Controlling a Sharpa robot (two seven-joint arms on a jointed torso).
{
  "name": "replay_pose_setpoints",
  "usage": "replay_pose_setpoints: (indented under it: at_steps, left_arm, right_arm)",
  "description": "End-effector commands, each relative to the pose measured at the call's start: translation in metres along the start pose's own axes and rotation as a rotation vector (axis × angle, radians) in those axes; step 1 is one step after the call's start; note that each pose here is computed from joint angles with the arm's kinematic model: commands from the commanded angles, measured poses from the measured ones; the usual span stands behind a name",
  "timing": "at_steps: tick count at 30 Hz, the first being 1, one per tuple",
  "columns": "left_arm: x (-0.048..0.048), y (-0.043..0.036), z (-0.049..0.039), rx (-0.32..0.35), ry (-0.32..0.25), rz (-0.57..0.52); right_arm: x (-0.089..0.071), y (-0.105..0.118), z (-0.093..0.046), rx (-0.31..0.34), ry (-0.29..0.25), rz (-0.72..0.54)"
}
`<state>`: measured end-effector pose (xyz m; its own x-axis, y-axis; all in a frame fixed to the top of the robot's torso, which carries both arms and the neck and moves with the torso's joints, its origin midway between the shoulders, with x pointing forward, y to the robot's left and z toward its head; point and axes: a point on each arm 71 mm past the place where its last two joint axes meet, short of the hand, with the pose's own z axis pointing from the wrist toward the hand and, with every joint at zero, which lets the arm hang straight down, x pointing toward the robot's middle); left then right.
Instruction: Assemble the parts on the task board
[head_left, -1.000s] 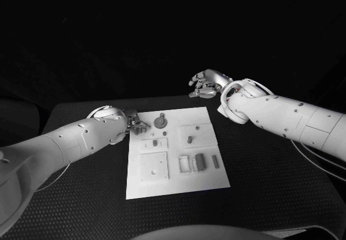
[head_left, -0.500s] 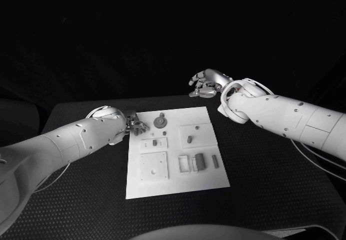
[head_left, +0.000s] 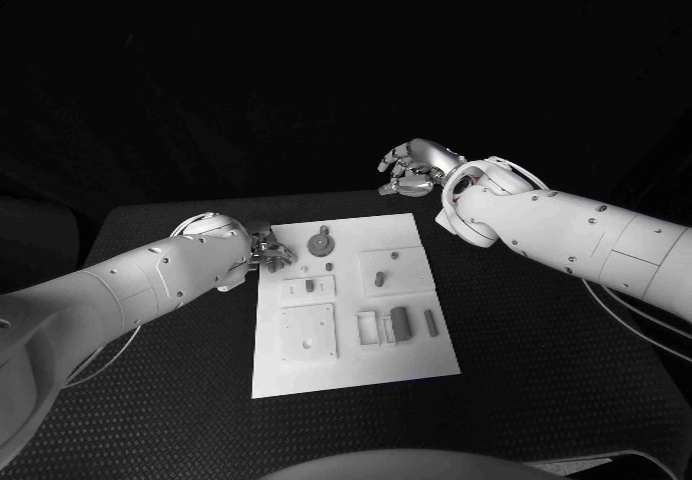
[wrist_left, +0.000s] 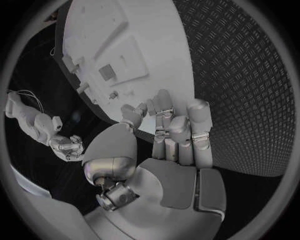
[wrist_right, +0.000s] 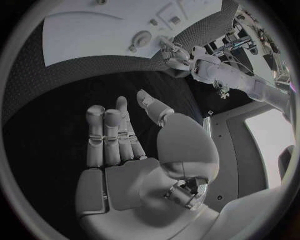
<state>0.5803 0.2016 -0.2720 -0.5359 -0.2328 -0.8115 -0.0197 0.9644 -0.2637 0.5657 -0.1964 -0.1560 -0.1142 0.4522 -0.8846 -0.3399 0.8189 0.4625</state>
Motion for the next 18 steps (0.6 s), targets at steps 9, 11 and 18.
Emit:
replay_pose_setpoints:
  at_steps: [9,11,18]
  left_arm:
    - [0.0025,0.0028,-0.0009,-0.009,0.035,-0.049]
    - [0.0008,0.0039,-0.0010,-0.012,0.017,-0.056]
    - [-0.0002,0.0056,-0.0013,-0.013,0.023,-0.072]
  right_arm:
    - [0.0013,-0.0004,0.0003,0.000,0.019,-0.009]
    - [0.0011,-0.0007,0.0002,0.001,0.019,-0.009]
    - [0.0014,-0.0007,0.0004,0.001,0.021,-0.009]
